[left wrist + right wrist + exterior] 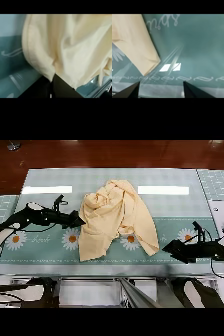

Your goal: Fold the shirts.

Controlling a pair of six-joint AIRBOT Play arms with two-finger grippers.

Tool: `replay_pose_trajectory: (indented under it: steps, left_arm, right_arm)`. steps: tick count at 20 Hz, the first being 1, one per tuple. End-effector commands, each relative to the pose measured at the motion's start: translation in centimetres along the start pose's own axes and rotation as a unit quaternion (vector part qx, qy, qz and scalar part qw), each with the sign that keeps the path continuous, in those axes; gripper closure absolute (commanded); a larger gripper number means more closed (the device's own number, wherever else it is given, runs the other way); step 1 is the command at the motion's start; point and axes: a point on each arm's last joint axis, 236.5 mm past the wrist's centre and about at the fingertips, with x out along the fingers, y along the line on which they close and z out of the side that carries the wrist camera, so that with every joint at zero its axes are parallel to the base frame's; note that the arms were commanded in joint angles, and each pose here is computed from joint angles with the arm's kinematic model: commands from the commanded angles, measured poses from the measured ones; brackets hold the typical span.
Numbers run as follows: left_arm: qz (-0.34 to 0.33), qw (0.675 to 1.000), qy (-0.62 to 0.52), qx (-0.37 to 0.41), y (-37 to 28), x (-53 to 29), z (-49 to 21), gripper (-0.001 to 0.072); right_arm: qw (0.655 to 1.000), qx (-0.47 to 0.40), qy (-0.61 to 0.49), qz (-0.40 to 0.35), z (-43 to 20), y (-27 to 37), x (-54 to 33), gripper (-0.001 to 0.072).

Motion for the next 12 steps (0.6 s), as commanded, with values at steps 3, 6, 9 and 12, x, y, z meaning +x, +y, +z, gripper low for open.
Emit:
replay_pose_trajectory:
  steps: [3,6,9,12]
  left_arm:
    - [-0.02,0.999,0.016,0.022,-1.7,0.3,-0.6,0.0689]
    - [-0.02,0.999,0.016,0.022,-1.7,0.3,-0.6,0.0689]
    - [-0.02,0.999,0.016,0.022,-1.7,0.3,-0.6,0.0689]
    - [-0.02,0.999,0.016,0.022,-1.7,0.3,-0.6,0.0689]
  right_arm:
    - [0.997,-0.005,0.07,-0.012,-2.9,0.1,2.0,0.0094]
    - [0.997,-0.017,0.075,-0.017,-2.6,1.2,4.0,0.0094]
    - [0.998,-0.019,0.061,0.001,-1.2,3.0,5.9,0.0095]
    - [0.999,-0.029,0.031,0.02,1.1,5.5,6.6,0.0095]
